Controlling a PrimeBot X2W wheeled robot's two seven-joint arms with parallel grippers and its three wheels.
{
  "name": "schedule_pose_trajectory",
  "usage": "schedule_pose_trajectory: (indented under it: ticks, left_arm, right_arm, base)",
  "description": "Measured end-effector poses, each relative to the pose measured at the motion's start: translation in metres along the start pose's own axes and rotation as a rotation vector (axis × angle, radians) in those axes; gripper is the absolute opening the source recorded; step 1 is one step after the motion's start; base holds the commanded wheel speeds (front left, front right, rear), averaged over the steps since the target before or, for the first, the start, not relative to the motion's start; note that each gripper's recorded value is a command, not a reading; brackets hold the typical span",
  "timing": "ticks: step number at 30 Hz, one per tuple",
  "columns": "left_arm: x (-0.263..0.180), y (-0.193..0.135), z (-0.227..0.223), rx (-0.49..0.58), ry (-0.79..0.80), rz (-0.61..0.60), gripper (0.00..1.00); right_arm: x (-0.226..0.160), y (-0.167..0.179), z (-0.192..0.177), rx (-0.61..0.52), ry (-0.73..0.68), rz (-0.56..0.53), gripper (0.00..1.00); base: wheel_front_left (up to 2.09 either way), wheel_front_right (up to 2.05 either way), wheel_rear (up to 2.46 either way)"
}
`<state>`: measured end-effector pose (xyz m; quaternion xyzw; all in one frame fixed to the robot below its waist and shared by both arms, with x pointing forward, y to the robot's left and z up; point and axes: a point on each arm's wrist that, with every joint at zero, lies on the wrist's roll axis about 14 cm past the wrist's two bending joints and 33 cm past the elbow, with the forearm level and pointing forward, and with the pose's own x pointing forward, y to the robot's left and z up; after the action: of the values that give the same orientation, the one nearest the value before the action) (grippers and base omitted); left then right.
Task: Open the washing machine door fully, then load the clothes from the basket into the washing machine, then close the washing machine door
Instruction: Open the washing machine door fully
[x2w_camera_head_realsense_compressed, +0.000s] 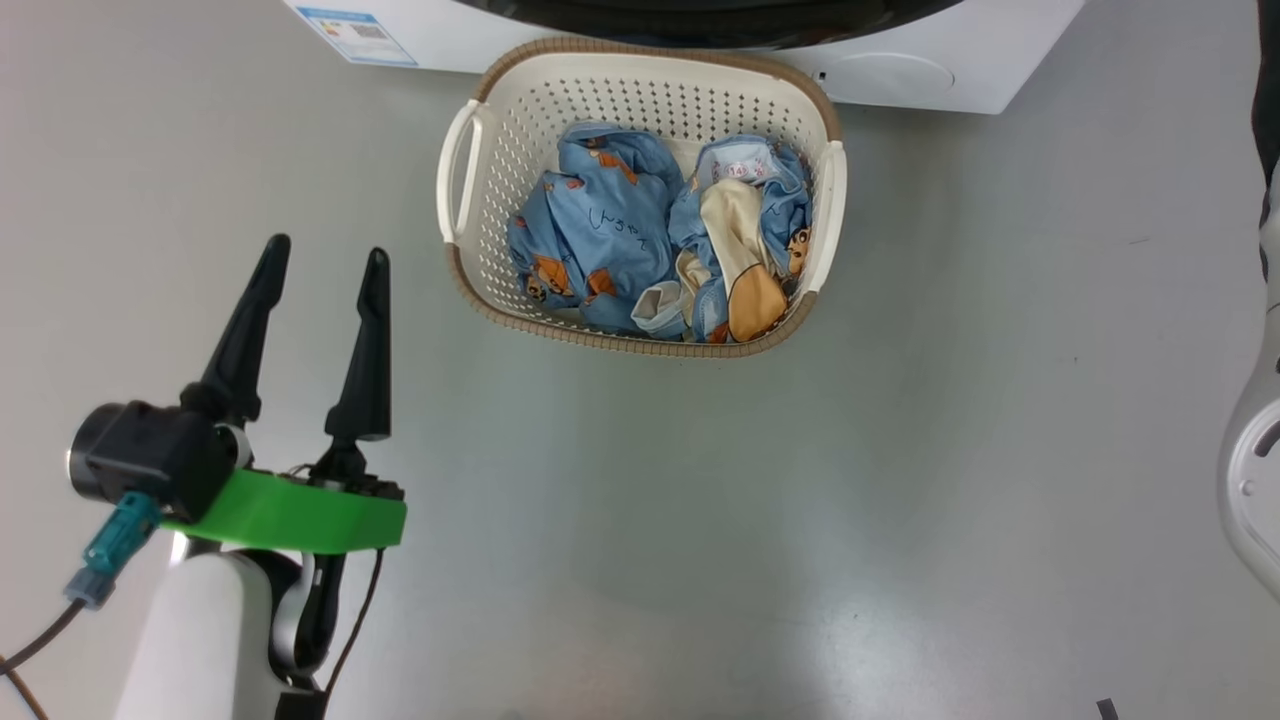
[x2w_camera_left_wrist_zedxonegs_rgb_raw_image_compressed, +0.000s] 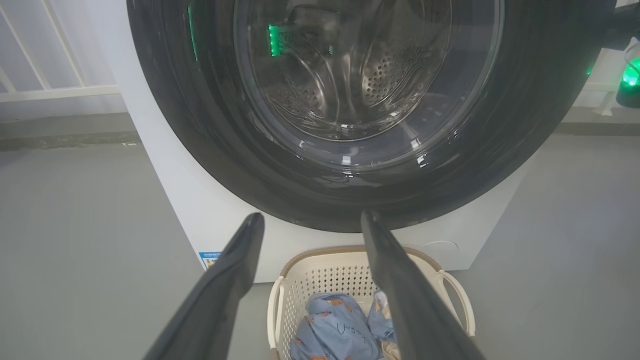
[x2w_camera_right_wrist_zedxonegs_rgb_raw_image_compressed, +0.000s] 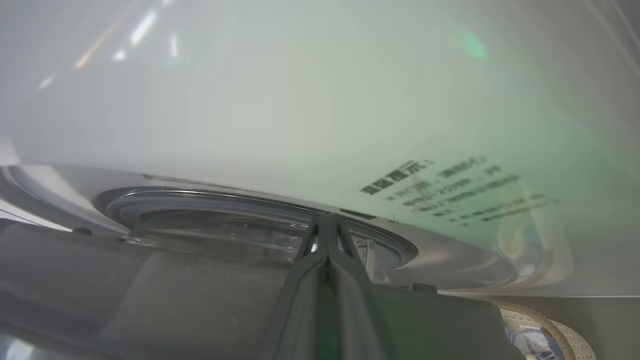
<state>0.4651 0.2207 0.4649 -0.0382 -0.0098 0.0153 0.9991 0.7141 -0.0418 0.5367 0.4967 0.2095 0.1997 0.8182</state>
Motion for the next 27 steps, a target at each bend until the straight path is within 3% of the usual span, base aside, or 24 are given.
schedule_pose_trajectory:
  ticks: [17,27]
  left_arm:
    - [0.002,-0.007,0.014,-0.007,-0.037,-0.021,1.00]
    - [-0.003,-0.007,0.027,-0.004,-0.064,-0.022,1.00]
  right_arm:
    - [-0.027,0.014,-0.028,0.106,0.282,0.074,0.00]
    - [-0.047,0.024,-0.095,0.159,0.621,0.093,0.00]
  base:
    - [0.00,0.00,0.00]
    - [0.00,0.00,0.00]
